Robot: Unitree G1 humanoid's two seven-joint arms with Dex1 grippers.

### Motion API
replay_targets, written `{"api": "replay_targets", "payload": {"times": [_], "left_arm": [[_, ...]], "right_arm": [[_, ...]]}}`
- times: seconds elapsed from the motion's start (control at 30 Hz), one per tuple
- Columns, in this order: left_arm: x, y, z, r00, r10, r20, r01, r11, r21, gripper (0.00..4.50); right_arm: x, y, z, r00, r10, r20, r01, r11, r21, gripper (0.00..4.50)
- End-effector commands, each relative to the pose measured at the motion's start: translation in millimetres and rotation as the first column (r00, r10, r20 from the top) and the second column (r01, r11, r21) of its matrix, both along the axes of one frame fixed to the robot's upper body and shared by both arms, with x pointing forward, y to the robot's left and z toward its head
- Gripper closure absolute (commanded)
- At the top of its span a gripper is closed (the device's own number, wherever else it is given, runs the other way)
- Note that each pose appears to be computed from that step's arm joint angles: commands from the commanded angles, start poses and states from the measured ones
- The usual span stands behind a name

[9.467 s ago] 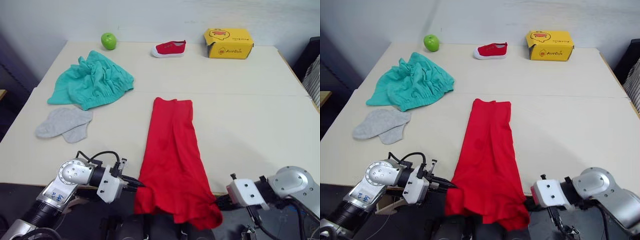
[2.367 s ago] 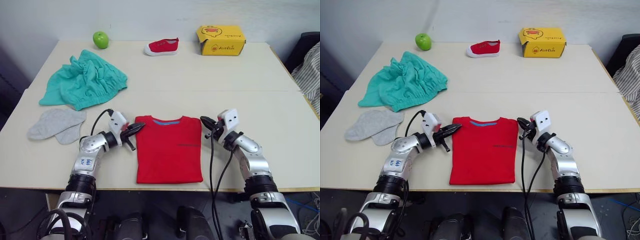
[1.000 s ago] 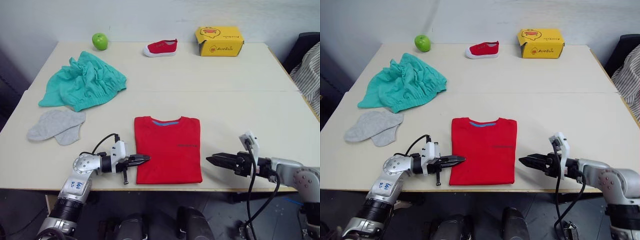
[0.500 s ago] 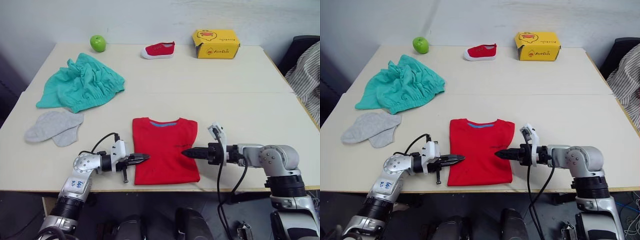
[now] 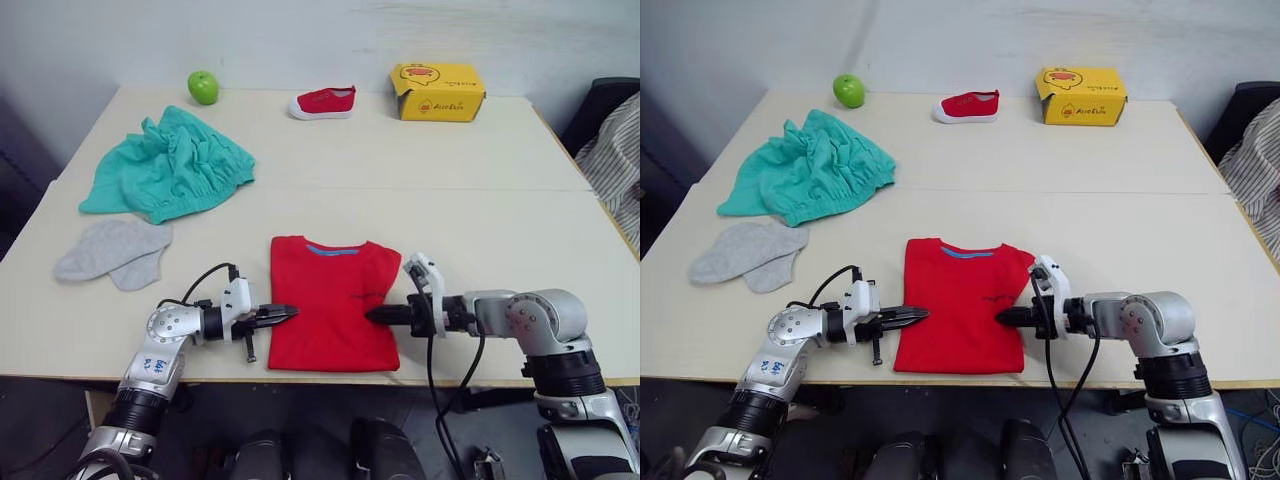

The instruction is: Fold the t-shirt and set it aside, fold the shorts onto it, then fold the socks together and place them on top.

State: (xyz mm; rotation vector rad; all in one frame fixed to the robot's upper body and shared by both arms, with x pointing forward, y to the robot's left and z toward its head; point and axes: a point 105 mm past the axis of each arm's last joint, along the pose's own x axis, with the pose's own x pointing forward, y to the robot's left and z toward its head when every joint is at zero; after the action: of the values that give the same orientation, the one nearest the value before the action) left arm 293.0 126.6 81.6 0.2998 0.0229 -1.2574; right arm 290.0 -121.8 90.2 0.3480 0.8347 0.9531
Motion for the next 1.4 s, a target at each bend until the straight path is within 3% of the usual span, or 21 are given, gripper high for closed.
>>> {"api": "replay_targets", "payload": {"times": [0.03,0.13,0.3,0.5,0.6,0.7,0.87,1.03,1.07,1.13,1.23,1.3,1.4], "left_arm": [[-3.5,9.5,26.4,1.0,0.009,-0.008,-0.01,0.997,-0.078,4.31],[-15.9,15.7,45.4,0.999,-0.019,-0.049,0.012,0.992,-0.128,3.64],[-33.0,23.3,70.9,0.999,-0.025,-0.035,0.018,0.984,-0.178,1.98],[-43.2,29.1,83.0,0.998,-0.002,-0.059,-0.009,0.983,-0.182,0.06],[-43.0,30.2,84.3,0.998,0.009,-0.062,-0.021,0.982,-0.188,0.02],[-43.6,31.3,84.9,0.998,0.005,-0.062,-0.016,0.984,-0.178,0.02],[-43.3,37.9,88.4,0.998,0.011,-0.054,-0.02,0.987,-0.158,0.02],[-49.7,41.0,86.0,0.998,0.017,-0.065,-0.026,0.989,-0.148,0.02],[-51.1,40.0,85.8,0.998,0.017,-0.067,-0.027,0.988,-0.15,0.02],[-52.9,38.2,85.0,0.997,0.019,-0.072,-0.03,0.988,-0.153,0.0],[-51.3,37.1,84.5,0.997,0.028,-0.076,-0.04,0.986,-0.16,0.0],[-51.0,36.7,82.0,0.994,0.029,-0.108,-0.046,0.986,-0.161,0.0],[-46.3,36.3,77.8,0.993,0.053,-0.109,-0.071,0.984,-0.165,0.0]], "right_arm": [[-12.8,-29.6,-10.3,0.994,-0.065,-0.088,0.059,0.996,-0.061,4.5],[-12.7,-55.9,-2.6,0.987,-0.139,-0.079,0.133,0.988,-0.078,4.5],[-12.2,-106.3,7.3,0.959,-0.28,-0.05,0.272,0.954,-0.125,4.5],[-6.7,-196.8,16.7,0.851,-0.524,0.038,0.519,0.829,-0.209,4.5],[-3.7,-236.3,20.5,0.795,-0.597,0.106,0.603,0.76,-0.244,4.5],[2.7,-259.6,25.2,0.783,-0.598,0.173,0.619,0.716,-0.323,4.5],[18.2,-280.9,29.8,0.769,-0.586,0.253,0.634,0.657,-0.408,4.5],[33.0,-282.3,37.1,0.79,-0.514,0.335,0.613,0.666,-0.425,4.5],[35.6,-287.3,38.3,0.766,-0.532,0.36,0.643,0.634,-0.431,4.5],[34.7,-290.8,39.1,0.765,-0.533,0.362,0.644,0.621,-0.446,3.95],[31.2,-288.5,44.3,0.809,-0.472,0.349,0.587,0.659,-0.469,3.07],[30.7,-293.7,51.8,0.808,-0.443,0.388,0.588,0.644,-0.49,2.39],[19.3,-318.8,80.9,0.782,-0.336,0.525,0.613,0.564,-0.553,1.31]]}}
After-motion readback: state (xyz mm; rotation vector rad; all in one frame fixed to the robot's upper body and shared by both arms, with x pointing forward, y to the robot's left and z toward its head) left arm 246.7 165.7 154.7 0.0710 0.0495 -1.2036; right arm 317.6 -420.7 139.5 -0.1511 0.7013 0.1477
